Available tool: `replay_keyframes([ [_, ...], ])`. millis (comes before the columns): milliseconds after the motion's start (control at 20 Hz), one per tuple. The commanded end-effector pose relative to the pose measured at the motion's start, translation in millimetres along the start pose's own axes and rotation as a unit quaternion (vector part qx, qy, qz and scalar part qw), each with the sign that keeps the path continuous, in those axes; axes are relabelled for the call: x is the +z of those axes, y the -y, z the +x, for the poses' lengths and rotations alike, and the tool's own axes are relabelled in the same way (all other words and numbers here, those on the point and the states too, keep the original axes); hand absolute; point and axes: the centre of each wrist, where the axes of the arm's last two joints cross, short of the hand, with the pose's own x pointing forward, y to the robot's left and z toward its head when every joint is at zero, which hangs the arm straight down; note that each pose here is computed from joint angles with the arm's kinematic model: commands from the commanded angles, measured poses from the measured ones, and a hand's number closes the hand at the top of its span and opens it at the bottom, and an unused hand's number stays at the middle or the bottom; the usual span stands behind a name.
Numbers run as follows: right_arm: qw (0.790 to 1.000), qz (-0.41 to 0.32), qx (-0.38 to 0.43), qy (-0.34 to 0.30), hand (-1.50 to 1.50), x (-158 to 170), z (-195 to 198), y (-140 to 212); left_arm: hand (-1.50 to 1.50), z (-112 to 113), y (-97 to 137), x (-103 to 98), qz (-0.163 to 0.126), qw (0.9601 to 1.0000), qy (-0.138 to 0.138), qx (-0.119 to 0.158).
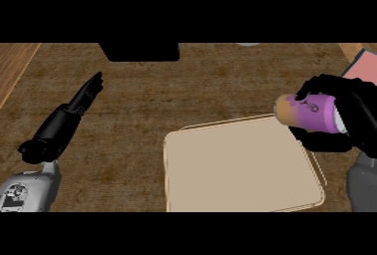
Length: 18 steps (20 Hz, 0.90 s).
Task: Pick the can from the tray and place it in the cardboard box
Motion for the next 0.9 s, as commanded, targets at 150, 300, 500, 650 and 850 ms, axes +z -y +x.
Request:
replay_keyframes([
  [150, 0.989, -0.084, -0.022, -0.120, 1.50, -19.8, -48.9, 62.5, 0.00, 2.4, -6.6, -6.3, 0.004, 1.0000, 0.005, 0.003],
  [300, 0.984, -0.086, -0.021, -0.153, 1.50, -31.2, -85.3, 63.2, 0.00, -10.3, 1.3, 16.1, -0.003, 1.0000, -0.001, 0.005],
  [500, 0.982, -0.078, 0.030, -0.167, 1.50, -35.2, -129.4, 78.9, 0.00, -2.3, 8.7, -11.2, -0.012, 0.9999, 0.006, 0.001],
  [650, 0.980, -0.010, 0.052, -0.190, 1.50, -49.5, -144.7, 84.3, 0.00, -3.5, 11.1, -2.4, -0.009, 0.9999, 0.011, -0.006],
  [850, 0.964, 0.105, 0.051, -0.238, 1.50, -29.2, -180.6, 82.4, 0.00, -2.1, 12.0, -5.1, -0.019, 0.9997, 0.012, 0.007],
])
